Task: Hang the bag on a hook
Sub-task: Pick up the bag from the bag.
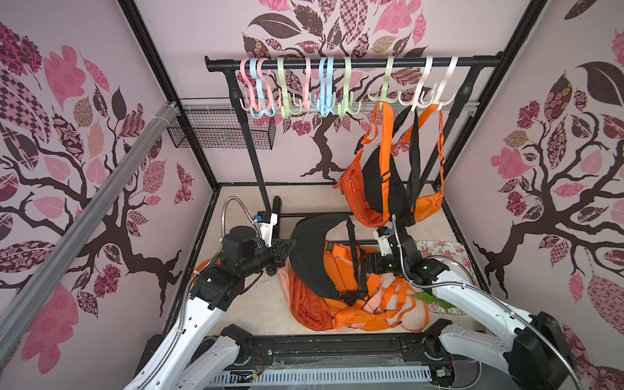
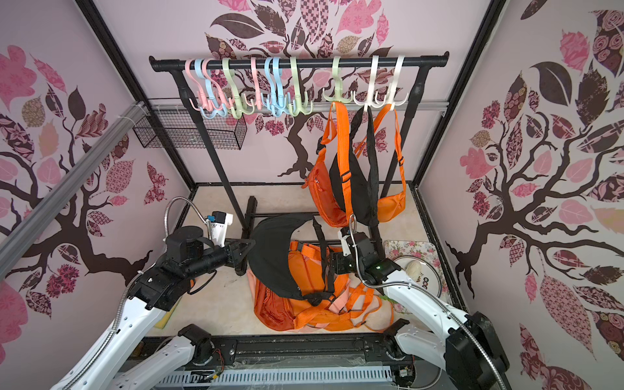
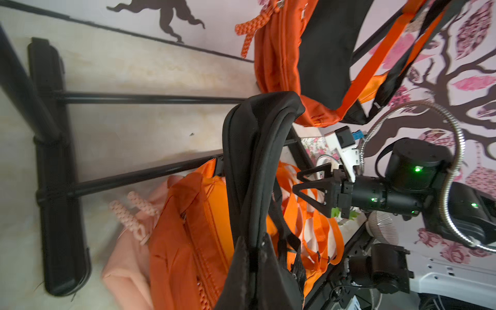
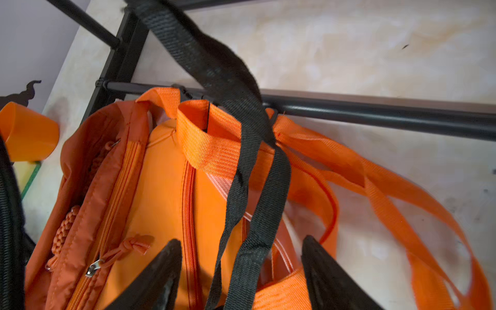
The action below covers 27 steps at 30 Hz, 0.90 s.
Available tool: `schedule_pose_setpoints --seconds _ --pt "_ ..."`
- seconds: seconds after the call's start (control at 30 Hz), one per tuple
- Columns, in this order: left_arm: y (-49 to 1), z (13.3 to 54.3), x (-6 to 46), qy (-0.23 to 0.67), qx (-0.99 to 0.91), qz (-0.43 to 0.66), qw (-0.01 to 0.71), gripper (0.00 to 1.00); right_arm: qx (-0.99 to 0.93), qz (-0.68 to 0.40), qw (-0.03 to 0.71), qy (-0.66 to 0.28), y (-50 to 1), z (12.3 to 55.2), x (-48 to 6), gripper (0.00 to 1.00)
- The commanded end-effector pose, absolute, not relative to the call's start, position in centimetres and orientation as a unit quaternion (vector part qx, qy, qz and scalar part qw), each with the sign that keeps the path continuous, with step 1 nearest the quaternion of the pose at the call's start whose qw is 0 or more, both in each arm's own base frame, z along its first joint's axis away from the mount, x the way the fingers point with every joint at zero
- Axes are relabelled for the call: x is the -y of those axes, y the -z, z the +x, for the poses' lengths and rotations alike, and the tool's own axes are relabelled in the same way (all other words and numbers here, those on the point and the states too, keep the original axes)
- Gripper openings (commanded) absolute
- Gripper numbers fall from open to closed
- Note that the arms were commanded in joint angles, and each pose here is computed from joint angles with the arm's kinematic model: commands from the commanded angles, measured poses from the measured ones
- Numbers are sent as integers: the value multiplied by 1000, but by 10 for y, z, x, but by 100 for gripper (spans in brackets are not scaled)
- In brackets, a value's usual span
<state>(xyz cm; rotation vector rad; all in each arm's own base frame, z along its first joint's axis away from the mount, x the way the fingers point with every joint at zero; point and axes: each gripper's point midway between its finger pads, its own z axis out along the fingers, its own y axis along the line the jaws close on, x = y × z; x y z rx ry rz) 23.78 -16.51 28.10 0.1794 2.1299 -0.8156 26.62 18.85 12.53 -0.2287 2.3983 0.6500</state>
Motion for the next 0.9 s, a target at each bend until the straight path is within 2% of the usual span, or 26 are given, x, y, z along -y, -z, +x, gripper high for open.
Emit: schedule_pose_setpoints --seconds 0.0,0.57,0.87 --pt "-296 237 147 281 -854 62 434 0 -901 -99 303 -293 -128 262 -205 71" --pt "-265 240 115 197 -894 14 402 0 -926 -96 258 -257 -108 252 -197 59" --pt "-255 242 108 211 -896 -11 389 0 -934 -101 231 -254 -93 247 -206 58"
